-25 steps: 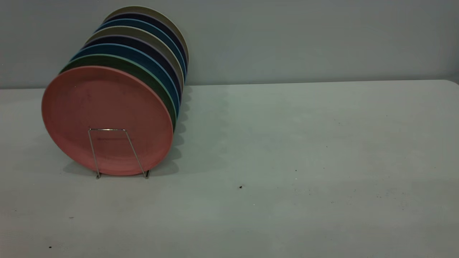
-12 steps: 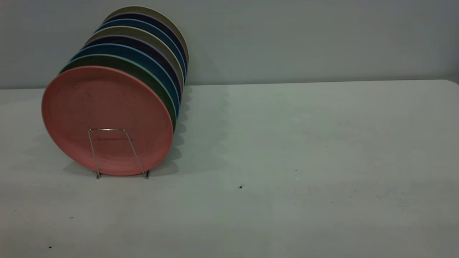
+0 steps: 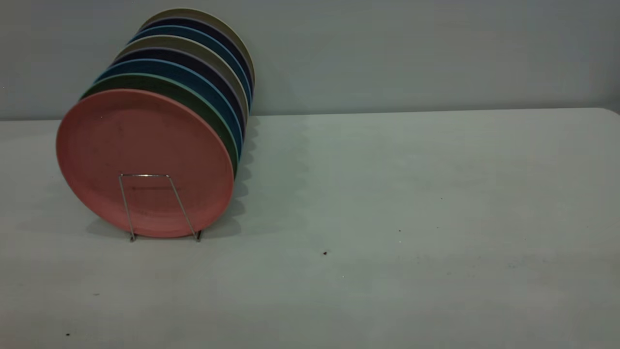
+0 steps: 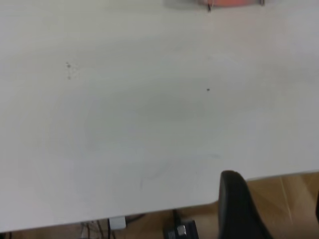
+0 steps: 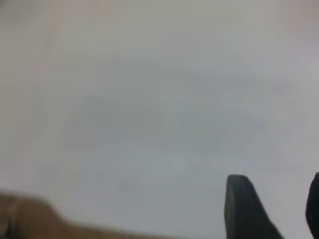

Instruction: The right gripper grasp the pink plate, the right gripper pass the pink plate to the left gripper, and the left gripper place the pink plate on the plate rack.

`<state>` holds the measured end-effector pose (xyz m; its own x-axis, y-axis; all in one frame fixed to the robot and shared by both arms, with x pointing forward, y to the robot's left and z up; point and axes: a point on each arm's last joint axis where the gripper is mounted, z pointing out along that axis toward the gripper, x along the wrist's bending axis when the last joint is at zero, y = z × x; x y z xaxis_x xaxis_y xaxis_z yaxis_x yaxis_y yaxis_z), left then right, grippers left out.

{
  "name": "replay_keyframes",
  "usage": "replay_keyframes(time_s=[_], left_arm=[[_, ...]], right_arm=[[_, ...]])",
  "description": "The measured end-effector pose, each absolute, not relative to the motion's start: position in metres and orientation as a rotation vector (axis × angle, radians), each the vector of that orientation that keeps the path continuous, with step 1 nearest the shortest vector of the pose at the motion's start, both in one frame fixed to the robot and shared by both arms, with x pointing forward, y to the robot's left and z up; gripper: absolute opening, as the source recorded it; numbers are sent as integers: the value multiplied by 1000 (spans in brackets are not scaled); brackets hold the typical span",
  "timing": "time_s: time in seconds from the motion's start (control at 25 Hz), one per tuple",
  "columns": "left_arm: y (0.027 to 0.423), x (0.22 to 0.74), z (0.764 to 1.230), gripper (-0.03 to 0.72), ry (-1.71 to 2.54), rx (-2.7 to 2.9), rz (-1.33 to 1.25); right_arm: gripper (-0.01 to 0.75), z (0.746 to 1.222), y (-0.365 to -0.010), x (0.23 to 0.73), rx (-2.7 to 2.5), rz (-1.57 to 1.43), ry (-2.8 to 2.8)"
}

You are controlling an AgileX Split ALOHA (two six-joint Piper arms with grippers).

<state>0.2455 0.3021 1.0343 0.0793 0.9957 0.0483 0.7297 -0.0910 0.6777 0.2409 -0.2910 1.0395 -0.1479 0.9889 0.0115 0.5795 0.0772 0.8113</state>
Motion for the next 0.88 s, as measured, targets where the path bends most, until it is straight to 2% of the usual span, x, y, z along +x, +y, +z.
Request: replay_keyframes(time_s=[0.44,0.88], left_arm=[[303,223,1033,412,1608,1773,828],[303,222,1032,412,1619,1770,829]], right_arm=[[320,1039,-290,231,1577,933,1660],[320,1039,-290,231,1577,935,1660]])
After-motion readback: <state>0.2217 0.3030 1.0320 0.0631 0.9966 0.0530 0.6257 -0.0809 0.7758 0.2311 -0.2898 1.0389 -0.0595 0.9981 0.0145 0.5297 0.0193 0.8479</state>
